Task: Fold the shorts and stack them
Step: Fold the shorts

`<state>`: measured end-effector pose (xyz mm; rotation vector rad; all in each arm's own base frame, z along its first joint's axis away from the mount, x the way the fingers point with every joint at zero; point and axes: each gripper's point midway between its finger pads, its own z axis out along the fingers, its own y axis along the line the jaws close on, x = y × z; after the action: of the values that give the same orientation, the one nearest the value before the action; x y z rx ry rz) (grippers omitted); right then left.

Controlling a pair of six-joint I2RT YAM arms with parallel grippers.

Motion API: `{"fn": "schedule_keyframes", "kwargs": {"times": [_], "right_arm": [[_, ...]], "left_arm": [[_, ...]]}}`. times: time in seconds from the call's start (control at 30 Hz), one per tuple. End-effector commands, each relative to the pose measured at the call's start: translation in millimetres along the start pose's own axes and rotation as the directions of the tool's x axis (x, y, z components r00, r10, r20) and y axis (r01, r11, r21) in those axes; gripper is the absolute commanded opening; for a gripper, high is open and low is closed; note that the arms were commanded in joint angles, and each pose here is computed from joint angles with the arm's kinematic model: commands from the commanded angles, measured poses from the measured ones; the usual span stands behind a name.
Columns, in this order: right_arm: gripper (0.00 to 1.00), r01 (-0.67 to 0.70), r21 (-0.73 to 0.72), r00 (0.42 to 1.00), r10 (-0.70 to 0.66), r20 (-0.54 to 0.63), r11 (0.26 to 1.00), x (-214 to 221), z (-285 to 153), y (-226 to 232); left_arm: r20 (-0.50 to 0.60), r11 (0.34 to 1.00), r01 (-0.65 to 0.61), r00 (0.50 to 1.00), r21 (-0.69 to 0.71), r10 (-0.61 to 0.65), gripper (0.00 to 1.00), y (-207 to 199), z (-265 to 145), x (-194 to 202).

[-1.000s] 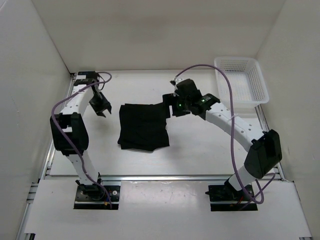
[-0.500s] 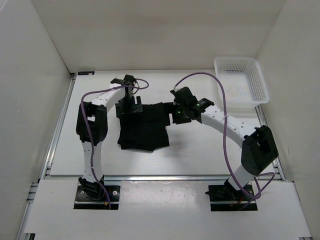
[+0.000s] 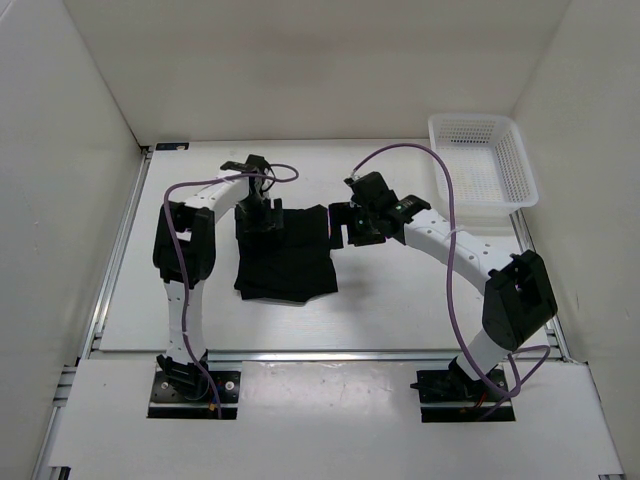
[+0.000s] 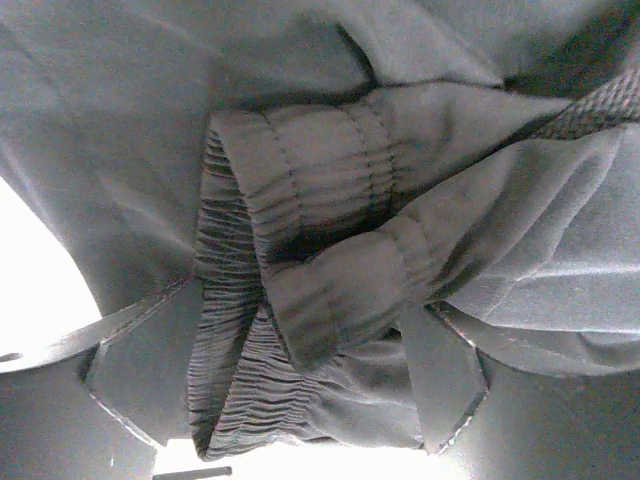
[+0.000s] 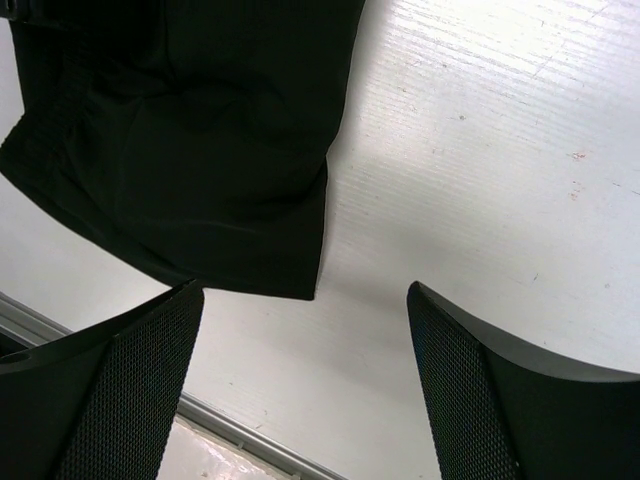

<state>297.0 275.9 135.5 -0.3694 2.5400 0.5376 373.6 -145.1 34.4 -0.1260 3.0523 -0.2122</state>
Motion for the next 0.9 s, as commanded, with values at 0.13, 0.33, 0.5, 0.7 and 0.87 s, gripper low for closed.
{"fn": "schedule_keyframes", "kwargs": {"times": [0.13, 0.33, 0.5, 0.7, 0.87], "right_arm": [[0.87, -0.001, 0.001, 0.999, 0.001, 0.033, 1.0, -9.3, -11.5, 0.2], [0.87, -0.002, 0.005, 1.0, 0.001, 0.025, 1.0, -7.6, -8.6, -0.8], [0.87, -0.002, 0.013, 1.0, 0.001, 0.029, 1.0, -9.6, -10.2, -1.5], [0.87, -0.002, 0.031, 0.999, 0.001, 0.036, 1.0, -11.0, -10.0, -4.7], [0.87, -0.01, 0.036, 0.999, 0.008, 0.039, 0.999, -12.6, -10.2, -8.1]], "left_arm": [[-0.04, 0.997, -0.003, 0.999, 0.083, 0.006, 0.63, -0.3, 0.9, 7.6], [0.016, 0.998, 0.006, 1.0, 0.07, -0.007, 0.14, 1.9, -26.4, -2.6], [0.111, 0.997, 0.051, 0.992, 0.058, -0.057, 0.1, 3.8, -62.4, -15.9], [0.246, 0.986, 0.155, 0.955, 0.062, -0.165, 0.1, 27.5, -124.9, -20.8], [0.24, 0.969, 0.24, 0.939, 0.057, -0.246, 0.1, 55.9, -117.2, -13.5]]}}
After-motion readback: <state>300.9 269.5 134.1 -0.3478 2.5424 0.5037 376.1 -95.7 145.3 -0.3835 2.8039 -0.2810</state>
